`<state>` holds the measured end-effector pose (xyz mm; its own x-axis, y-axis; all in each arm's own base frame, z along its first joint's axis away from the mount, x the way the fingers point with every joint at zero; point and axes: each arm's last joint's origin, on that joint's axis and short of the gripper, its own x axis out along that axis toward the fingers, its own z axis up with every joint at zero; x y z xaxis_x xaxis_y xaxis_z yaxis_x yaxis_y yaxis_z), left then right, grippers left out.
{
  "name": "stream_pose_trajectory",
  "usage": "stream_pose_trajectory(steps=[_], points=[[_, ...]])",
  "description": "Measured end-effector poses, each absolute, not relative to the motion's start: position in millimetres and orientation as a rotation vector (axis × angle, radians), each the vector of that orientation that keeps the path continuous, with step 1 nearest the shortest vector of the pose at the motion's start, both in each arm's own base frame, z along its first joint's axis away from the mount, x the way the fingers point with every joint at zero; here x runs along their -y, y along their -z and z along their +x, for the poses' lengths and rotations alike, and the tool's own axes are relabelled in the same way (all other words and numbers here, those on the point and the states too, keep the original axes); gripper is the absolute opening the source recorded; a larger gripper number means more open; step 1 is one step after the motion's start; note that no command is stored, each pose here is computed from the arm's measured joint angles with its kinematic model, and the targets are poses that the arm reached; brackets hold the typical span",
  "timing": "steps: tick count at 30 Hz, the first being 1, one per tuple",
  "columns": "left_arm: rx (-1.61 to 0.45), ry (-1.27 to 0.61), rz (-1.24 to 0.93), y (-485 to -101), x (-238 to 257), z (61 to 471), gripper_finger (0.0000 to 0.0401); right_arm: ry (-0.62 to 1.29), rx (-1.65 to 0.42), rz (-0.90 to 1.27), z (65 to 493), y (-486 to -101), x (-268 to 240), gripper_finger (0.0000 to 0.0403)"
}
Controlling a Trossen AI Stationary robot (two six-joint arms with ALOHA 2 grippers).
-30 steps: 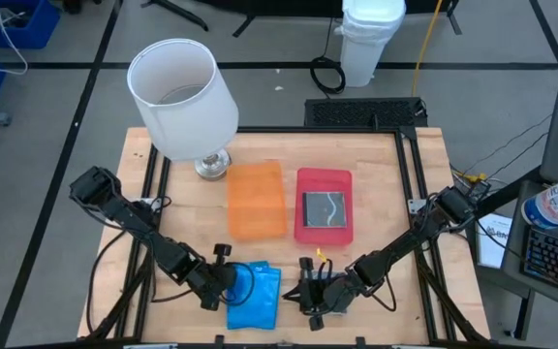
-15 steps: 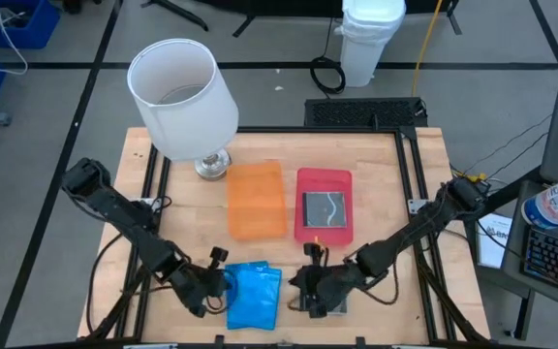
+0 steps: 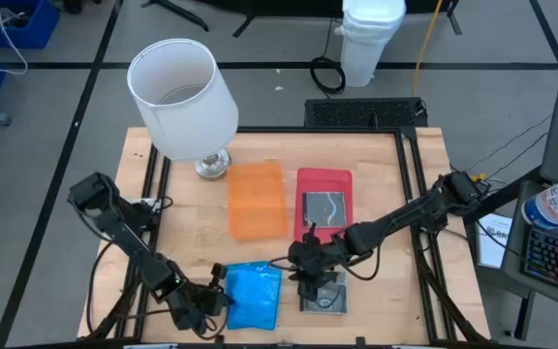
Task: Pick & place jewel cases by type
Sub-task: Put the blue CD case into the orange bin
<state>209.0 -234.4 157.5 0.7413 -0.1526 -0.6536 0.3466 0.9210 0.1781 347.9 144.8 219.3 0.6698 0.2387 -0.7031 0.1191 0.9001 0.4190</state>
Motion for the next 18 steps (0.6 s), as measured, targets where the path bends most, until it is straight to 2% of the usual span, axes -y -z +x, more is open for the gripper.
stream_pose_trajectory(steps=[4,7,12,18], points=[[-0.660,0.288,0.301,-156.5,238.4,208.9,0.0009,-0.066,-0.828,0.584,349.1,-211.7,-139.5,0.0174],[-0.646,0.290,0.297,-158.8,239.7,207.7,0.0013,-0.015,-0.826,0.667,345.8,-200.2,-135.6,0.0193],[-0.628,0.281,0.334,-159.8,243.1,202.2,0.0004,0.109,-0.758,0.739,336.4,-183.2,-138.9,0.0195],[-0.625,0.278,0.318,-160.0,244.5,200.6,0.0017,0.115,-0.689,0.838,333.0,-174.8,-138.5,0.0184]])
